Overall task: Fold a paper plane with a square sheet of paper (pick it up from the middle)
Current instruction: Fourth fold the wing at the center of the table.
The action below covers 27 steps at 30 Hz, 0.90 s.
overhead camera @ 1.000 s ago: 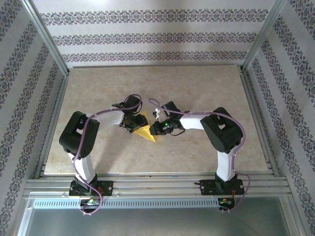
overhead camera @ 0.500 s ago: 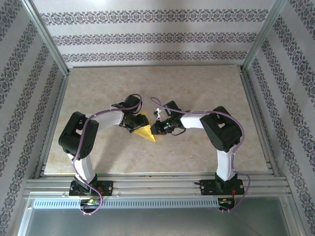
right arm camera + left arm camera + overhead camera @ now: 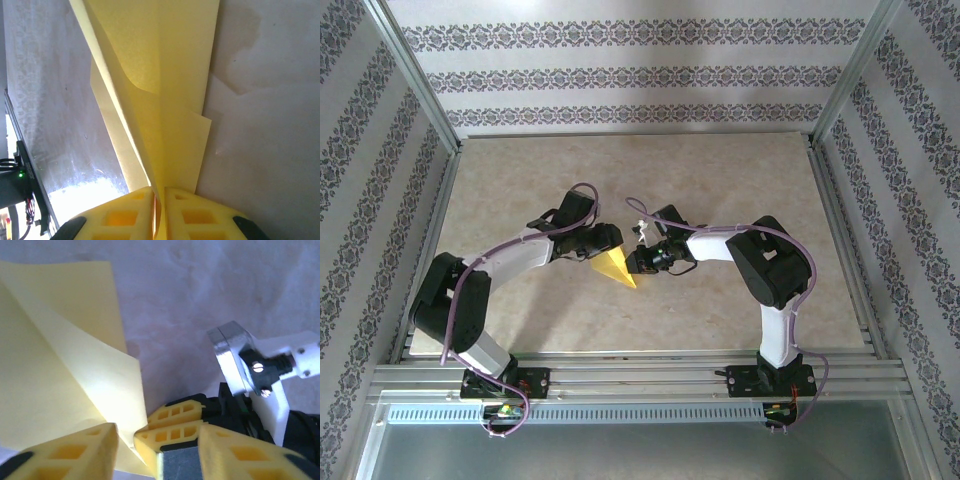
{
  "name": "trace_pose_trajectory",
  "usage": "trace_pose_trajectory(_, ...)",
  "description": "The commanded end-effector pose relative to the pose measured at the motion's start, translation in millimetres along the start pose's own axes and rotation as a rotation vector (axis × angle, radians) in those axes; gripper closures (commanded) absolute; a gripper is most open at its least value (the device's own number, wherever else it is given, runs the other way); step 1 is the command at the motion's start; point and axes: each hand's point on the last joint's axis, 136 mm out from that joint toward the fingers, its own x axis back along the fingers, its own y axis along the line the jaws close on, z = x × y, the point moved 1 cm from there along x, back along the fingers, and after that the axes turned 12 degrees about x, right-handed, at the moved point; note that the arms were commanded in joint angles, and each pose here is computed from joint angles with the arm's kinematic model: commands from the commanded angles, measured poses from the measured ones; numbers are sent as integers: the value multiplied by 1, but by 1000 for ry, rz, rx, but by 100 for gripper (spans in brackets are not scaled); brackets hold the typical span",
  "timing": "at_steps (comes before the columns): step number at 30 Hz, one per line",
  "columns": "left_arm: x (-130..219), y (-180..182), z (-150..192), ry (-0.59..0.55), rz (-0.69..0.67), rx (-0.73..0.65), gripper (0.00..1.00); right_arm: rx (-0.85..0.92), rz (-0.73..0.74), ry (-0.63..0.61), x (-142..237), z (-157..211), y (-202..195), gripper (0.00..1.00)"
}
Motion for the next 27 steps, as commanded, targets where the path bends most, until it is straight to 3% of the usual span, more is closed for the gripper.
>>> trace_pose_trajectory(1,-9,-14,-5,13,99,-3,63,-57,46,70,-17,23,-22,83)
trace_pose_trajectory(6,-24,9,-6,21,30,33,81,-64,42,67,-16,22,-22,82)
trace_pose_trajectory(9,-27,19,-6,26,12,52,85,-66,42,65,-15,22,-22,82)
trace_pose_trajectory(19,-34,30,-2,39,0,66,89,-72,44,66,-15,23,-24,82)
trace_pose_trajectory(27,-44,29,-2,66,8,63,83,-73,42,68,-15,24,-24,81)
